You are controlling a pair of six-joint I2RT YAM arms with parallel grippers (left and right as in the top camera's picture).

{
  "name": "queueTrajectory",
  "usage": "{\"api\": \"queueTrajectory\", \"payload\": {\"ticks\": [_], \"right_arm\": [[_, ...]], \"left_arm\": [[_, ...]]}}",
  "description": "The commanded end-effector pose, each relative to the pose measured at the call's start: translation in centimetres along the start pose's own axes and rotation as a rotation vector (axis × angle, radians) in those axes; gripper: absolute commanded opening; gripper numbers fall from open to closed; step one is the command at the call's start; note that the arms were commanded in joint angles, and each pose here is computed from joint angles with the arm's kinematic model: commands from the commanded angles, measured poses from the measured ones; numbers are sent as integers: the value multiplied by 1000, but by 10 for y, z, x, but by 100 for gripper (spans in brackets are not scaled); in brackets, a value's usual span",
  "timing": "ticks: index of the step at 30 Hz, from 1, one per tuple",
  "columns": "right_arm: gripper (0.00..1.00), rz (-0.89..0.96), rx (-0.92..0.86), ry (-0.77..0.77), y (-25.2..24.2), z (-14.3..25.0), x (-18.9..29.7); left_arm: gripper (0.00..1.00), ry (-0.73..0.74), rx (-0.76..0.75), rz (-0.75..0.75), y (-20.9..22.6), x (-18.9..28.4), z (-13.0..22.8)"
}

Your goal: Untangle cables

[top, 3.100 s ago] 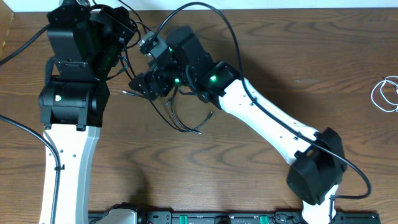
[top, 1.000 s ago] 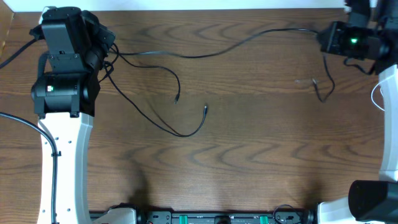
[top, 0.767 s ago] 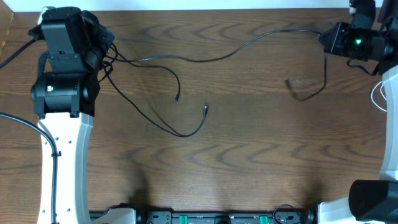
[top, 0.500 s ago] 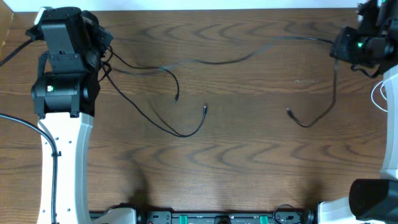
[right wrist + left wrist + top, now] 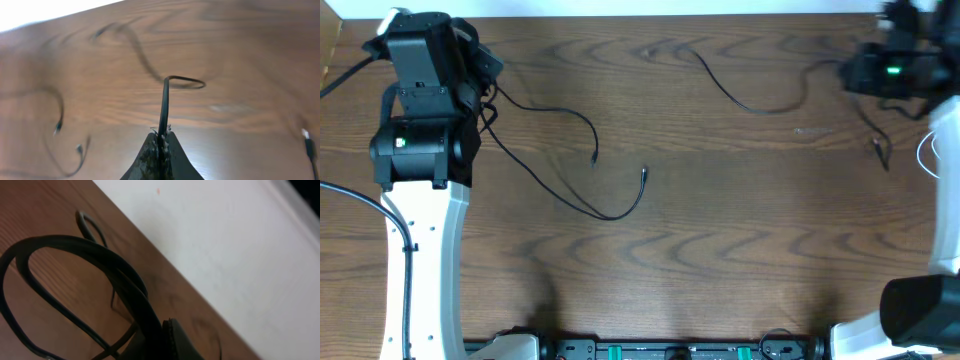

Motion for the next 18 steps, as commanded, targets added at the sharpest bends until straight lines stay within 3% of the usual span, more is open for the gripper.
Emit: {"api": "queueTrajectory", "payload": {"ticks": [1,4,10,18], "right_arm": [[1,-88,185,18,53,13,-14],[1,-82,239,-80,71,-1,-17],[1,44,91,-437,57,-73,12],[1,249,-162,-844,-30,-144,80]], "left_arm": [[7,88,-130,85,-8,2,14],[8,129,-139,75,-5,2,21],[8,154,-142,64,-2,1,26],[8,154,-142,66,-3,1,27]]}}
Point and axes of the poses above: each gripper's point midway between its finger pads, its own x axis back along the fingers, its own y axis along the line the jaws close on, z = x × y, the point moved 4 cm from there along x, back along the fingers, and after that the axes turned 10 degrees about -x, right-handed, at the moved point
